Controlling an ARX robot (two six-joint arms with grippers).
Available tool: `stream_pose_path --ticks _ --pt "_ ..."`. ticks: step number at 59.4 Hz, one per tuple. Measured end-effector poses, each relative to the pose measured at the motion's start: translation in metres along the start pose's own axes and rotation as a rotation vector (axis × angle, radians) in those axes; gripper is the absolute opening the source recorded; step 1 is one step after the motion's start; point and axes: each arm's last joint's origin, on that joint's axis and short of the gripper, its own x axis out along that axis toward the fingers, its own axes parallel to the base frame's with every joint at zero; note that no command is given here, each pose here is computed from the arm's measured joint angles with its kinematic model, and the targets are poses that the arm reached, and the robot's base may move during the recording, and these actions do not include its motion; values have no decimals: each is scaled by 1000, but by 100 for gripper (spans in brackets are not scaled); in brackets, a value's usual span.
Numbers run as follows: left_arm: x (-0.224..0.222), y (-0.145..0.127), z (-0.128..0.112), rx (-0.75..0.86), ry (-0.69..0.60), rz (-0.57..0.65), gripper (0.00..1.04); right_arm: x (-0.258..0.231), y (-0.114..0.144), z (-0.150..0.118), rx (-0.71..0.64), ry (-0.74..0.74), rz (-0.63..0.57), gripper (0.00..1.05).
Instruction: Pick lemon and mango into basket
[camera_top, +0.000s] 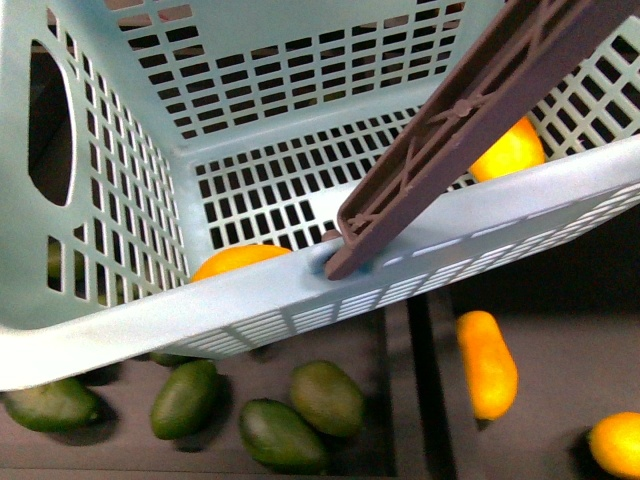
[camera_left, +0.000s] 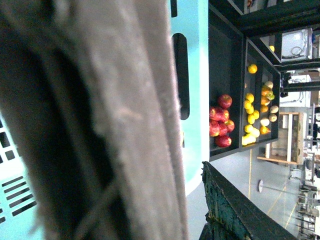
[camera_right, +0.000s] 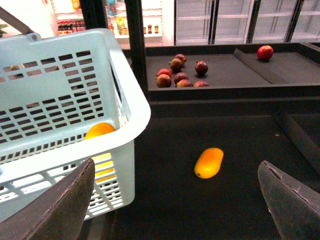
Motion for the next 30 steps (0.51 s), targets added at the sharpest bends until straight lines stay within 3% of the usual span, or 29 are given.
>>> stream_pose_path --ticks 30 --pt "0 2 2 1 -12 10 27 0 0 0 -2 -1 1 96"
